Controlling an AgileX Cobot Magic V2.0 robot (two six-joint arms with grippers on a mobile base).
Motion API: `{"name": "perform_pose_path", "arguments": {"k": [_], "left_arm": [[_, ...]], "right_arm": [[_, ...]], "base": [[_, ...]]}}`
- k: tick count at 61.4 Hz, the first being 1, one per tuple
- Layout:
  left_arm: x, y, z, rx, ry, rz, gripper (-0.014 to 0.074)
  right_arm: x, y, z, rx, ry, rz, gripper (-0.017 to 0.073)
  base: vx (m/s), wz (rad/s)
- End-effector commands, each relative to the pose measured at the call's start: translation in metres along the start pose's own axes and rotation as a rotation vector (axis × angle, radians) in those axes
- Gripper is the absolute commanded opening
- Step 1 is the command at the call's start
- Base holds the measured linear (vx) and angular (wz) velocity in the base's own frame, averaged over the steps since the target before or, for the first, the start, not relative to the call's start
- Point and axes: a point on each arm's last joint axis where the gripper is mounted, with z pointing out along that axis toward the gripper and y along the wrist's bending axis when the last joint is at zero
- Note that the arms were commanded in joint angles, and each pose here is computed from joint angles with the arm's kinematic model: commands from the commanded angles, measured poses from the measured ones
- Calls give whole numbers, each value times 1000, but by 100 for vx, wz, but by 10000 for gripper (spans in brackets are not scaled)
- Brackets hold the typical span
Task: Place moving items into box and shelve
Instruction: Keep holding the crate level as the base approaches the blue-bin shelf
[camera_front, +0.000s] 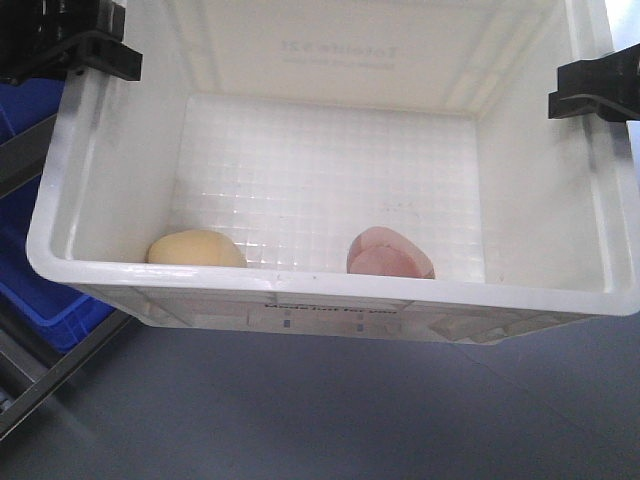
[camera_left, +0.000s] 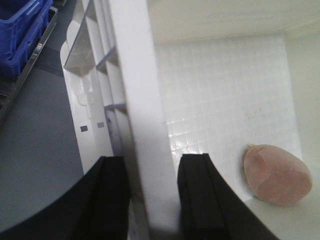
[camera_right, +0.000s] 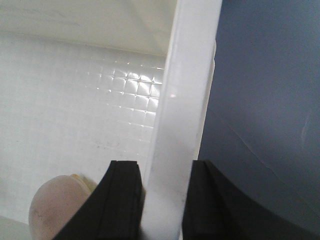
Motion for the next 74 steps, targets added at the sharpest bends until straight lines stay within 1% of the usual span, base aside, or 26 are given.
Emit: {"name": "perform_pose_path", "arguments": {"k": [1, 74], "left_arm": [[-16, -23, -30, 139, -204, -23, -6], [-16, -23, -30, 139, -204, -23, -6]], "right_arm": [[-19, 13, -24, -75, -201, 30, -6], [-19, 13, -24, -75, -201, 30, -6]], "base": [[7, 28], [8, 33]]}}
